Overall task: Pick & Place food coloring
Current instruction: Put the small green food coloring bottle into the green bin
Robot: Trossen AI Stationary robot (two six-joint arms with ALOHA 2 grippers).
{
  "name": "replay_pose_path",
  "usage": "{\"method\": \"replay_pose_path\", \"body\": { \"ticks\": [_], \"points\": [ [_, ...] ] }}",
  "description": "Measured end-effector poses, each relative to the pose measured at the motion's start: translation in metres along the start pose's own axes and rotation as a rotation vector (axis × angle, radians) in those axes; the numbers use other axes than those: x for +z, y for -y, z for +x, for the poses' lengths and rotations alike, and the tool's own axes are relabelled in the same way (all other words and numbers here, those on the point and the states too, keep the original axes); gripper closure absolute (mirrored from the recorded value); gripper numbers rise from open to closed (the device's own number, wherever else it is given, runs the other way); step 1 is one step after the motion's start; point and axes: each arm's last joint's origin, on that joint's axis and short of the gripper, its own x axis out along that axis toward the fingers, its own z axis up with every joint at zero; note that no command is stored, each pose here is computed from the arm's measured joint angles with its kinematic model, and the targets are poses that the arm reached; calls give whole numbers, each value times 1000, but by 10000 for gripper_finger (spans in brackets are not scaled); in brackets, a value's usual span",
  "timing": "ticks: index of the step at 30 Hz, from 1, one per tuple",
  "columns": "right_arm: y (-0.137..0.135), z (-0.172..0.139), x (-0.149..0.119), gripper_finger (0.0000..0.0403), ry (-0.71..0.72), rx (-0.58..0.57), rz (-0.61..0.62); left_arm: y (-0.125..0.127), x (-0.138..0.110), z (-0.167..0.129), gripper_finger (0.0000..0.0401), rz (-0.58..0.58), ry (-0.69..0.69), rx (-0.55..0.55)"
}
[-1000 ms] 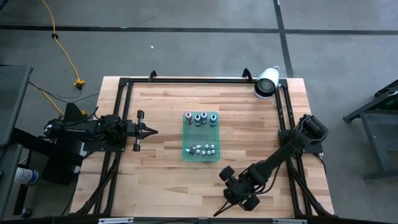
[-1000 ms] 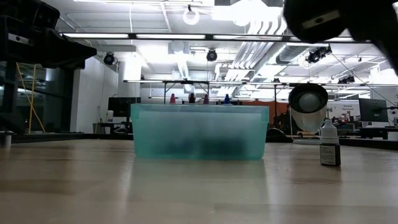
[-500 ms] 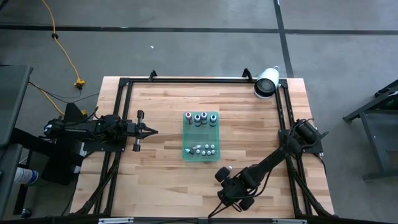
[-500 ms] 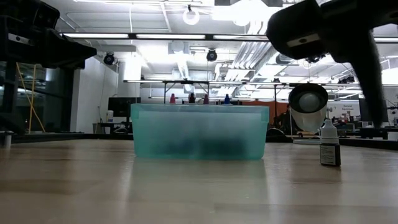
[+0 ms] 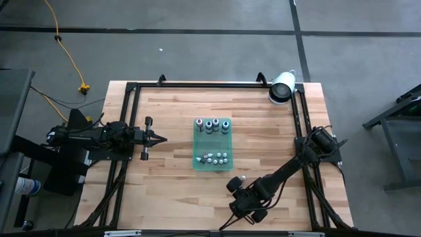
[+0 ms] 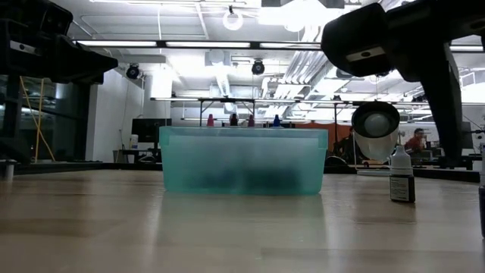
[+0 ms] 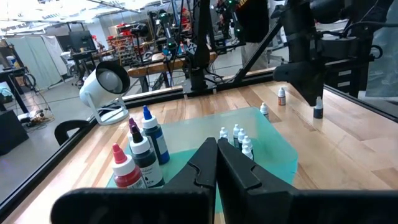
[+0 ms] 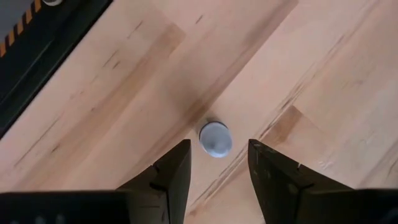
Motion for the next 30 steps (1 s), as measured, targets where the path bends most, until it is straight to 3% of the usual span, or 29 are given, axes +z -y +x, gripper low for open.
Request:
{"method": "replay_pose_path", "body": {
  "ticks": [30],
  "points": [
    [-2,8,2,265,14,25,10,0,0,0,401,0,0,0]
  ]
}}
